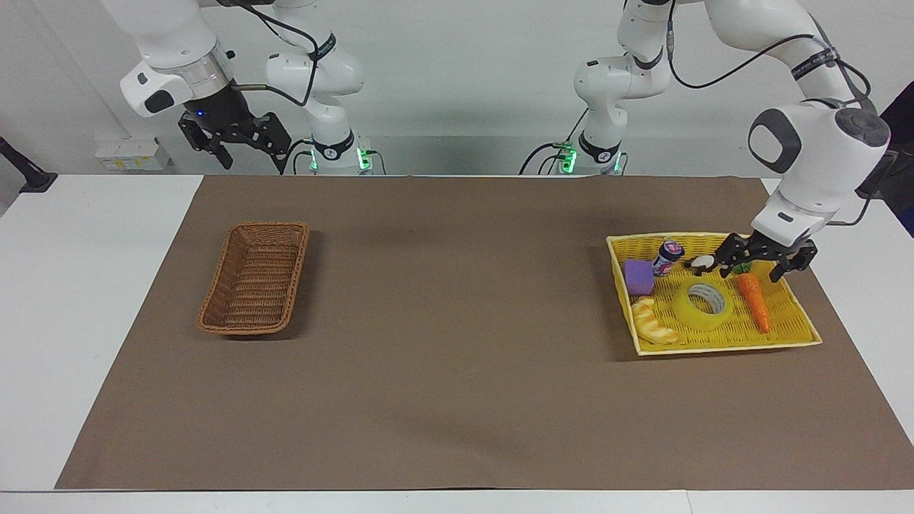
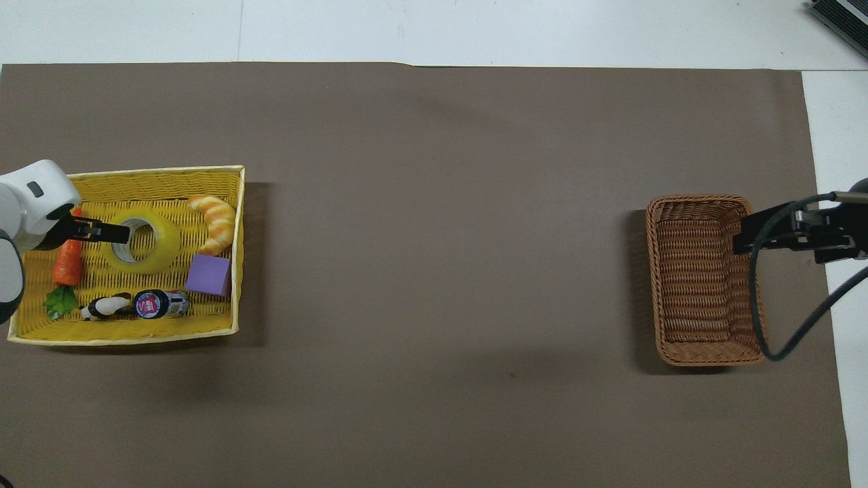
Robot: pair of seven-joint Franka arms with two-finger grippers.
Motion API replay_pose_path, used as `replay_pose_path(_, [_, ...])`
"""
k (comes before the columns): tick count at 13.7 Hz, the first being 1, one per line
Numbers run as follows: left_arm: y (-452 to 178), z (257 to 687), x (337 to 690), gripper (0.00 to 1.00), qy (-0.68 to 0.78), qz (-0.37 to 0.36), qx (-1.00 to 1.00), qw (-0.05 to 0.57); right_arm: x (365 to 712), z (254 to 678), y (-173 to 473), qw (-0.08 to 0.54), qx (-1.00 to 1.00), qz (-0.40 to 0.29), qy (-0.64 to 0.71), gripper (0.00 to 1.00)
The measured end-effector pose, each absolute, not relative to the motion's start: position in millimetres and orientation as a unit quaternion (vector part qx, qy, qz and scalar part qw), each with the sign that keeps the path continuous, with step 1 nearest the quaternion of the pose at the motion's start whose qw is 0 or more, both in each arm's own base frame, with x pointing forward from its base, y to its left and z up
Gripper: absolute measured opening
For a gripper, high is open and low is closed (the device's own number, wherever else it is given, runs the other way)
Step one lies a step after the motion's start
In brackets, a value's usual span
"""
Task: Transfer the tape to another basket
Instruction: 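Lower the left gripper into the tape roll's hole and grasp it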
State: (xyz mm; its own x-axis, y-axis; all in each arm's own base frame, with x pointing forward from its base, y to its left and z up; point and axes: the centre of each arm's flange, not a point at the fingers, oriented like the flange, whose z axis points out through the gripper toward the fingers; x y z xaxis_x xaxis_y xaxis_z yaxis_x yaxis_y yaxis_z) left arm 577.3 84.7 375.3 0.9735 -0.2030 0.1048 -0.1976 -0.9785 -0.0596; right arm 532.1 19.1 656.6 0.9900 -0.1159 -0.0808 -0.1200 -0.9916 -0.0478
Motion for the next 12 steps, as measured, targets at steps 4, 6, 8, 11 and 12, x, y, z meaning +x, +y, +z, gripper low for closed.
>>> replay_pose_path(4, [91,356,578,1.00,0.087,-0.057,-0.994,0.016,532,657,19,0.026,-0.997,0.039,0.059,1.00])
replay_pose_path(6, [100,342,580,1.00,0.077,-0.058,-0.995,0.015,532,657,19,0.026,-0.997,0.039,0.059,1.00])
replay_pose_path(8, [104,331,580,1.00,0.073,-0.053,-0.996,0.015,532,657,19,0.026,-0.997,0.039,0.059,1.00])
replay_pose_path(11, [104,329,579,0.90,0.073,-0.051,-0.996,0.014,532,657,19,0.026,-0.997,0.039,0.059,1.00])
replay_pose_path(12, [104,328,579,0.76,0.073,-0.050,-0.996,0.014,532,657,19,0.026,-0.997,0.039,0.059,1.00])
